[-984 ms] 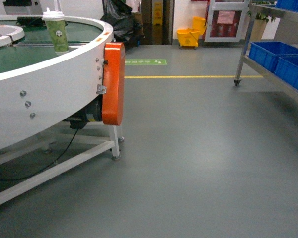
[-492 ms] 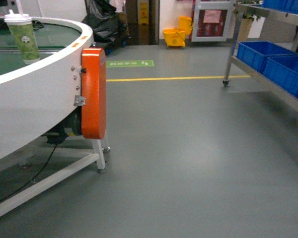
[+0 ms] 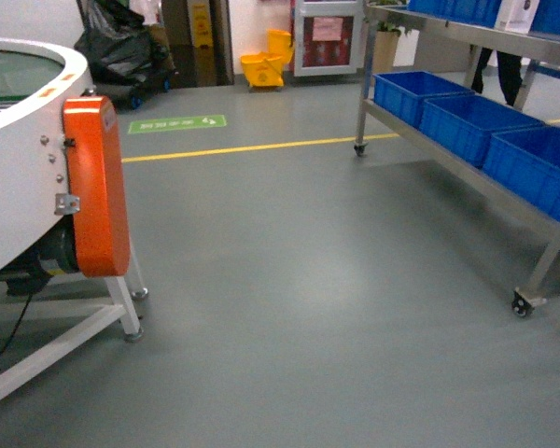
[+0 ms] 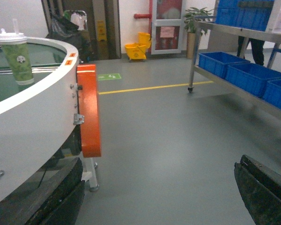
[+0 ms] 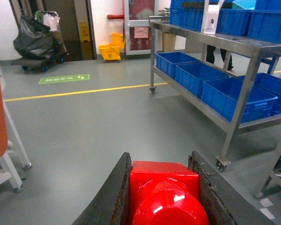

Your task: Pick red block from blue box to shelf

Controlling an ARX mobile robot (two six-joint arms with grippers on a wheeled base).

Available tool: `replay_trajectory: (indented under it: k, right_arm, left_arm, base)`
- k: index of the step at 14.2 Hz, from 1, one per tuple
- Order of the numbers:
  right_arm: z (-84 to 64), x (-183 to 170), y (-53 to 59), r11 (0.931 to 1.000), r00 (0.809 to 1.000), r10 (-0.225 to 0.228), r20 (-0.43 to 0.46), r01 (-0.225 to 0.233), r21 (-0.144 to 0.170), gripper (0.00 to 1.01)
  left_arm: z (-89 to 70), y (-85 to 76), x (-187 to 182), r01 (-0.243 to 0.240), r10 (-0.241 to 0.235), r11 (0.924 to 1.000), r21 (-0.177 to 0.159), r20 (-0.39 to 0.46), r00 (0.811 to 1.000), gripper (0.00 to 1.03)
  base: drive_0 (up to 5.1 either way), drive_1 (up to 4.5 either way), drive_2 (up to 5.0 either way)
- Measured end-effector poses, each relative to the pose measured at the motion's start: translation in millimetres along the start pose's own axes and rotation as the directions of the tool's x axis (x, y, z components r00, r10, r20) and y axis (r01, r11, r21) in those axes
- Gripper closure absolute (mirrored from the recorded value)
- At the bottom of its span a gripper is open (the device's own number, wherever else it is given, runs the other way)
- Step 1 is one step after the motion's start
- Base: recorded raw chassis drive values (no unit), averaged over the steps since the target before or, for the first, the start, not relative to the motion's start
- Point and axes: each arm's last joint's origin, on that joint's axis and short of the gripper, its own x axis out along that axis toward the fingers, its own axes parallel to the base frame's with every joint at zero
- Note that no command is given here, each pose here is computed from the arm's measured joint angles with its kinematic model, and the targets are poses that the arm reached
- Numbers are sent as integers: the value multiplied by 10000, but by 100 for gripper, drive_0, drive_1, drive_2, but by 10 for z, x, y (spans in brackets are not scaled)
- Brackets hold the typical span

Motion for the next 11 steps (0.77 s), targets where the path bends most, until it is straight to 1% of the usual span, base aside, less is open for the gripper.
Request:
replay_trajectory:
  k: [11]
  right_arm:
    - [0, 0, 0, 10000, 10000, 0, 4, 0, 0, 72]
  left_arm:
    - [0, 0, 0, 4, -4, 10000, 0, 4, 10000, 5]
  base:
    - [-157, -157, -157]
